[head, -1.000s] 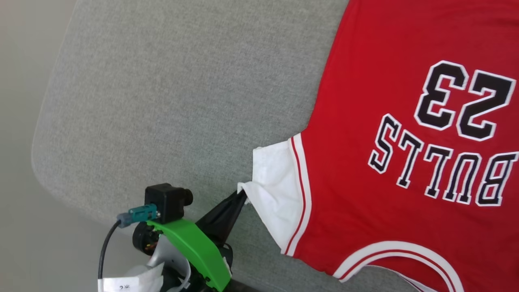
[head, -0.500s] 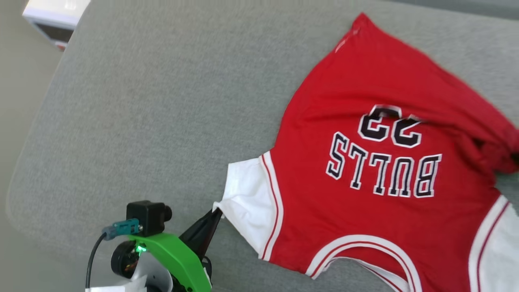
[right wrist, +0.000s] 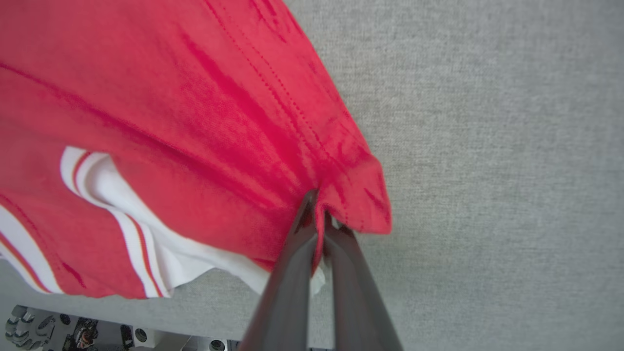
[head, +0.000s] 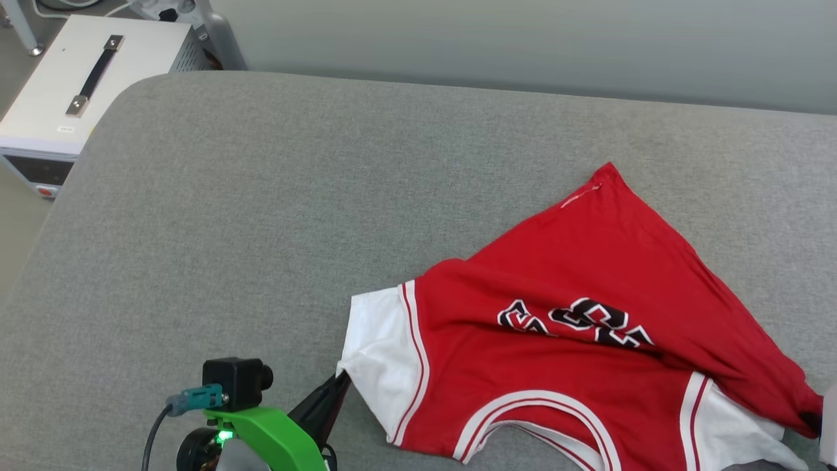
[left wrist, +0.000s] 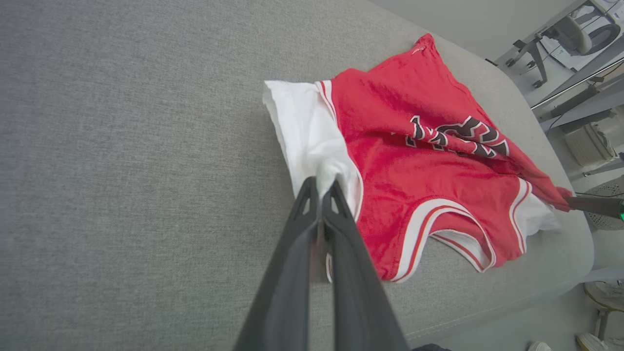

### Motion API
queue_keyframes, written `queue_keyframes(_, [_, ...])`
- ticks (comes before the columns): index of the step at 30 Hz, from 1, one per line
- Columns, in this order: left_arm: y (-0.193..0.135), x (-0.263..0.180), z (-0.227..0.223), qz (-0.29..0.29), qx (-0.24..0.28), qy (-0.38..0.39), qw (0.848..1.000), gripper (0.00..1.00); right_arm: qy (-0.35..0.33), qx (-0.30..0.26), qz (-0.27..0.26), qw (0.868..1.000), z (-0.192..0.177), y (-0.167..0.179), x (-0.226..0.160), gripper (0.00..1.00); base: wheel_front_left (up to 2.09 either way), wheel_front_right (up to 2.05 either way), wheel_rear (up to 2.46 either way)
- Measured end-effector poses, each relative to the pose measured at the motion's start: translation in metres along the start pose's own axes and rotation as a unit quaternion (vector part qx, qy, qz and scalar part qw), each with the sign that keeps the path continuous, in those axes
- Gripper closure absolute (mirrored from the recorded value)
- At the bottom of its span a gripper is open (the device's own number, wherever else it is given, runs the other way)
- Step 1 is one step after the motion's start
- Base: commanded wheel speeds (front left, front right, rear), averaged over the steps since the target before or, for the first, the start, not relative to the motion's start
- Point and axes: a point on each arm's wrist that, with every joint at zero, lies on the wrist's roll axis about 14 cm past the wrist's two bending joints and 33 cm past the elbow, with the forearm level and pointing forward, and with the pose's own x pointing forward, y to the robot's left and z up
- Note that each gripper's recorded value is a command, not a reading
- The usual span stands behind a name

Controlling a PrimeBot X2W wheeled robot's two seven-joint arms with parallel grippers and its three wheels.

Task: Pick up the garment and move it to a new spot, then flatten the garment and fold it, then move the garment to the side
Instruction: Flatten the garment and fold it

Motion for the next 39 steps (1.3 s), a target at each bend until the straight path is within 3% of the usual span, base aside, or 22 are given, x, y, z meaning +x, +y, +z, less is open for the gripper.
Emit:
queue_keyframes(12, [-0.009, 0.001, -0.002, -0.016, -0.003, -0.001, 1.000, 1.00, 0.007, 0.047, -0.007, 0.999, -0.040, -0.007, -0.007, 1.00, 0.00, 0.00, 0.00])
queue_keyframes(13, [-0.009, 0.001, -0.002, -0.016, -0.003, 0.000, 1.000, 1.00, 0.009, 0.047, -0.007, 0.999, -0.042, -0.007, -0.006, 0.00, 0.00, 0.00, 0.00])
queue_keyframes(20, [-0.010, 0.003, -0.001, -0.019, -0.003, 0.001, 1.000, 1.00, -0.009, 0.028, 0.012, 1.000, -0.015, 0.002, -0.013, 0.00, 0.00, 0.00, 0.00])
queue_keyframes(29, [-0.012, 0.009, 0.009, -0.022, 0.001, -0.008, 1.000, 1.00, -0.077, -0.067, 0.067, 0.993, 0.081, 0.056, -0.032, 0.00, 0.00, 0.00, 0.00])
queue_keyframes(30, [-0.012, 0.013, 0.013, -0.023, 0.004, -0.011, 1.000, 1.00, -0.081, -0.100, 0.079, 0.989, 0.107, 0.077, -0.027, 0.00, 0.00, 0.00, 0.00])
queue_keyframes(39, [-0.002, 0.020, 0.013, -0.005, -0.002, -0.011, 1.000, 1.00, -0.037, -0.147, 0.070, 0.986, 0.152, 0.110, 0.020, 0.00, 0.00, 0.00, 0.00])
